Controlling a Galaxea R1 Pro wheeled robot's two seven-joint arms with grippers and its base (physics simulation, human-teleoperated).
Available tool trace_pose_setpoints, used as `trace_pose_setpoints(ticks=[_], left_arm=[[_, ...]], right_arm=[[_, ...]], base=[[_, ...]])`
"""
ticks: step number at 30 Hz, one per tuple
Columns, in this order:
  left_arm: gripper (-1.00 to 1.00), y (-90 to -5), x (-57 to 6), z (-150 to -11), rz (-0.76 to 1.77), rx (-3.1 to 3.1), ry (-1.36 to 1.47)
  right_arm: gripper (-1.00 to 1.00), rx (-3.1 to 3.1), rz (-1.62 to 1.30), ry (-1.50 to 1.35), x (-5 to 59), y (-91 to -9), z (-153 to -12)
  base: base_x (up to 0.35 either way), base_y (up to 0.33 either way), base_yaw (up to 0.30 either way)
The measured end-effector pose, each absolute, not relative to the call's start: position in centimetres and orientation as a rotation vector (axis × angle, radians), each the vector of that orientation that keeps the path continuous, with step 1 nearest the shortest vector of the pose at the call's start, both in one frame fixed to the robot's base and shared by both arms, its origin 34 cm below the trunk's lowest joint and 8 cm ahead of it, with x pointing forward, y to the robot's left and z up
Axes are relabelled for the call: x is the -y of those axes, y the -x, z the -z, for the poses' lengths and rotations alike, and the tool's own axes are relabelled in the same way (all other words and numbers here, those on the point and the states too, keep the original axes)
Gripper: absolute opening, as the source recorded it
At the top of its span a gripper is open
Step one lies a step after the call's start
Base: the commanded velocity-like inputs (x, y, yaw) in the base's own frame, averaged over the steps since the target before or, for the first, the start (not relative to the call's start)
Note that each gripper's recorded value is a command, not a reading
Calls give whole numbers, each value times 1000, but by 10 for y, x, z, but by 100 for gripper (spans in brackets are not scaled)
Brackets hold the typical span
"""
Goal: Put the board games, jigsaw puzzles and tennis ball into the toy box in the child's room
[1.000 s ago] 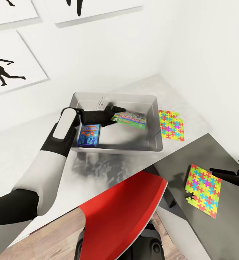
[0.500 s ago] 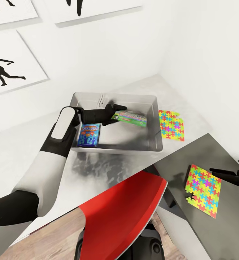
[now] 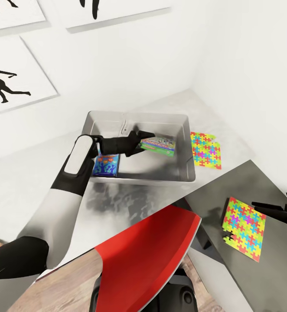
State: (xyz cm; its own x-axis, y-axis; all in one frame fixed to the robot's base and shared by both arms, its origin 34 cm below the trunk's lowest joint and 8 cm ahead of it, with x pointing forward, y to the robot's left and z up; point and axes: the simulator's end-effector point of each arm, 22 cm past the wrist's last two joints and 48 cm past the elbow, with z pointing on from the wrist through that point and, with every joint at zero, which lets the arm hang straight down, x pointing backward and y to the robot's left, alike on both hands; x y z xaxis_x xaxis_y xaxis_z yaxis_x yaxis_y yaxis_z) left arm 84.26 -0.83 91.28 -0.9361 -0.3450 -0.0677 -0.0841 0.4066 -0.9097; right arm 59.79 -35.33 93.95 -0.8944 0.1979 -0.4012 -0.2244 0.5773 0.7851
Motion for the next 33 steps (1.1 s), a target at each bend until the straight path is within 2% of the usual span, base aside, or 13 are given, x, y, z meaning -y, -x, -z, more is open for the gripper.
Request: trace_pose_setpoints(ticks=[33], left_arm=[[100, -824, 31, -967, 1726, -2276, 300]], right_arm=[[100, -2356, -1264, 25, 353, -598, -939]], base=[[0, 0, 0]])
